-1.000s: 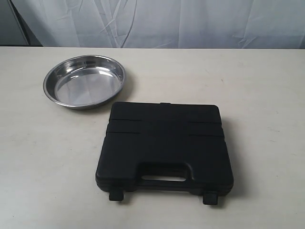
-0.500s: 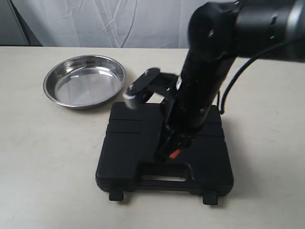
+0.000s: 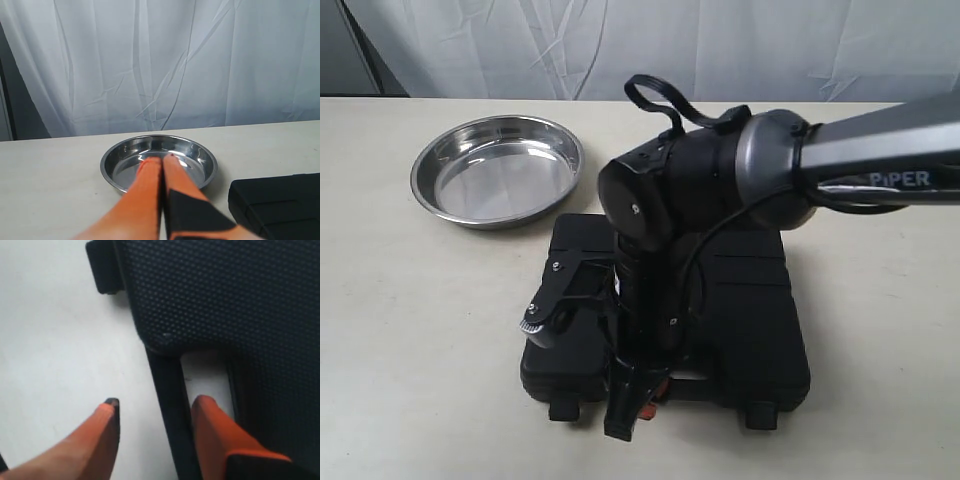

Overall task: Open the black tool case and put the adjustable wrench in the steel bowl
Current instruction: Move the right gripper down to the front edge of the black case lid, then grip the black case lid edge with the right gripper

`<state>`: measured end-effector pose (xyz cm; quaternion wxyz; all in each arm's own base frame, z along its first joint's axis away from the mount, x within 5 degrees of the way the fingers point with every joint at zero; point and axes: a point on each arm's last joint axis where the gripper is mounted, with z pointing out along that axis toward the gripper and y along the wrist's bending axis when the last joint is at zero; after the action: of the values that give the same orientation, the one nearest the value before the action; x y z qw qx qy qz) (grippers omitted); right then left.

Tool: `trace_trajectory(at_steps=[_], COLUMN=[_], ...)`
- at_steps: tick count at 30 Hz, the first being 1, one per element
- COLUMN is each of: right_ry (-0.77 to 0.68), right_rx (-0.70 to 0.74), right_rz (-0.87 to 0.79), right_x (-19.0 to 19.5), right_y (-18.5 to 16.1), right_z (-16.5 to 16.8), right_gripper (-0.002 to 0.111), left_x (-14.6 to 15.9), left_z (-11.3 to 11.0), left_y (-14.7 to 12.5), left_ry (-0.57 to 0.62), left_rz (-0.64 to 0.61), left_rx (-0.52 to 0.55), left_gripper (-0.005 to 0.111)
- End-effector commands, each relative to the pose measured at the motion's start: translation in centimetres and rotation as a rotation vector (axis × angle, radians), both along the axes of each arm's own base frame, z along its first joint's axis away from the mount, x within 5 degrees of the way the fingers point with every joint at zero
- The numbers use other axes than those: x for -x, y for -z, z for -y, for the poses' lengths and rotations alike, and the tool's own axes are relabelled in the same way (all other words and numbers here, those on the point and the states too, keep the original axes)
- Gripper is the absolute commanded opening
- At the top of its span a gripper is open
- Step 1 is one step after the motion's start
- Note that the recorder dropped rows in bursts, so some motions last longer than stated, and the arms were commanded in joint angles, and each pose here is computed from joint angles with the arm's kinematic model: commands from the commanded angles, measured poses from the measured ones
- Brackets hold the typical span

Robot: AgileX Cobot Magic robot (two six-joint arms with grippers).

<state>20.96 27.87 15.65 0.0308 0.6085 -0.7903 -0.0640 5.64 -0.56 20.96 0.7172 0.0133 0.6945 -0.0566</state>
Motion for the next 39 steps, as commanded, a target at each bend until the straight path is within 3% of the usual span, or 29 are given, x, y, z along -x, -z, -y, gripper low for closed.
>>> trace_trajectory(at_steps=[1,7,10,19,39], right_ry=[-0.014,-0.013,-0.014,-0.009,0.024], right_rx=[-0.015,-0.005,-0.001,-0.022,-0.088], right_rz=[0.037,0.038,0.034,0.026,0.058], right_x=[-0.5,-0.8,-0.7,-0.2,-0.5], right_y=[0.8,2.3,2.2,0.0,0.0], right_z=[-0.5,-0.8,-0.7,-0.3,-1.0], right_gripper=[0.045,0.041,0.000,0.000,0.000], left_x=[0.0,0.0,0.0,0.0,0.0], left_z=[0.0,0.0,0.0,0.0,0.0], left_y=[0.1,0.1,0.1,0.1,0.1], left_ry=[0.006,0.006,0.006,0.006,0.006], left_rz=[0.001,0.001,0.001,0.001,0.001], left_rx=[-0.005,-0.005,-0.005,-0.005,-0.005], left_gripper=[0.000,0.000,0.000,0.000,0.000])
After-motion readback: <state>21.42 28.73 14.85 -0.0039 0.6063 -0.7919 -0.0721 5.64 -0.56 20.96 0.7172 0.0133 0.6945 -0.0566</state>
